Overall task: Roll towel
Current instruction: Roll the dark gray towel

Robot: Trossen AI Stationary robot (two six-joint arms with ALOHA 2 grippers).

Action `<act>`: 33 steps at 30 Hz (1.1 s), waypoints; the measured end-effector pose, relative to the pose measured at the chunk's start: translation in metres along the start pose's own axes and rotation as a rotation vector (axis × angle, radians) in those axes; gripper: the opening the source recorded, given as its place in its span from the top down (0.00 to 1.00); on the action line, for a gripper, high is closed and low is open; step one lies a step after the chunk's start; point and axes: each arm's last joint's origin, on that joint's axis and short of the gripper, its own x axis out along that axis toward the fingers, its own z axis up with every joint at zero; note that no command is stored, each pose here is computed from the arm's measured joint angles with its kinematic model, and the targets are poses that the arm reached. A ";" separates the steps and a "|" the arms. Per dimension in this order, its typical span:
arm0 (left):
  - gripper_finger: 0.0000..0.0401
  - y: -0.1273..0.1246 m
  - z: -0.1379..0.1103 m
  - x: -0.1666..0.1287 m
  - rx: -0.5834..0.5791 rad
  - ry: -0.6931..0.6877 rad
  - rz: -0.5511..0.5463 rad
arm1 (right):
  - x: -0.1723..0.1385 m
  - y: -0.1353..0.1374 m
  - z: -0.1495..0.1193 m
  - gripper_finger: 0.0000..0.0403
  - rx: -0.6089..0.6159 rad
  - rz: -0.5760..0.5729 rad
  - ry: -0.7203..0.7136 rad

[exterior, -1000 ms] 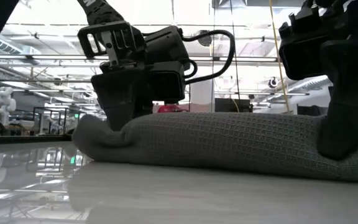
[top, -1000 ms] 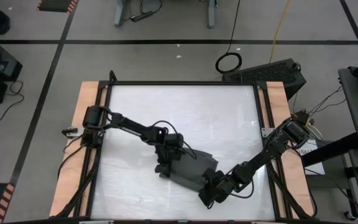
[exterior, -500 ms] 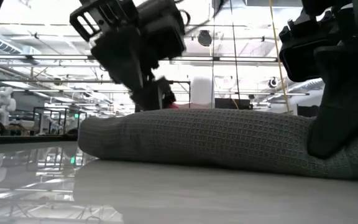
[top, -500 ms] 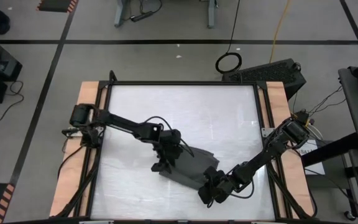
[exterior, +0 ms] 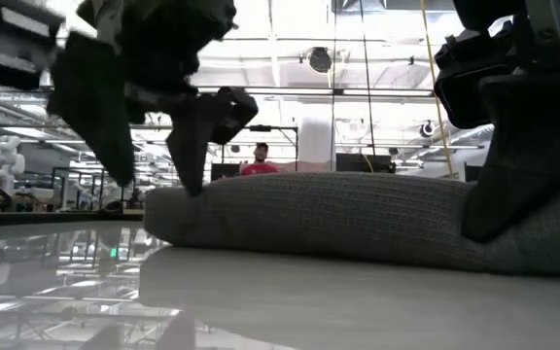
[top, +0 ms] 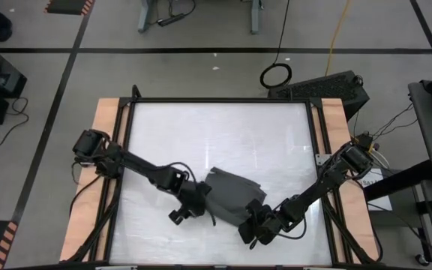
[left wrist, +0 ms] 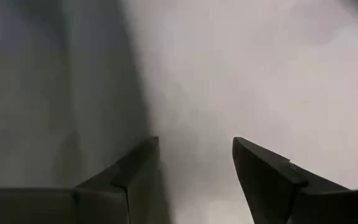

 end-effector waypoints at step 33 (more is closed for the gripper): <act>0.48 0.023 -0.011 0.020 0.222 0.000 0.326 | -0.003 0.008 -0.009 0.96 0.043 0.086 0.016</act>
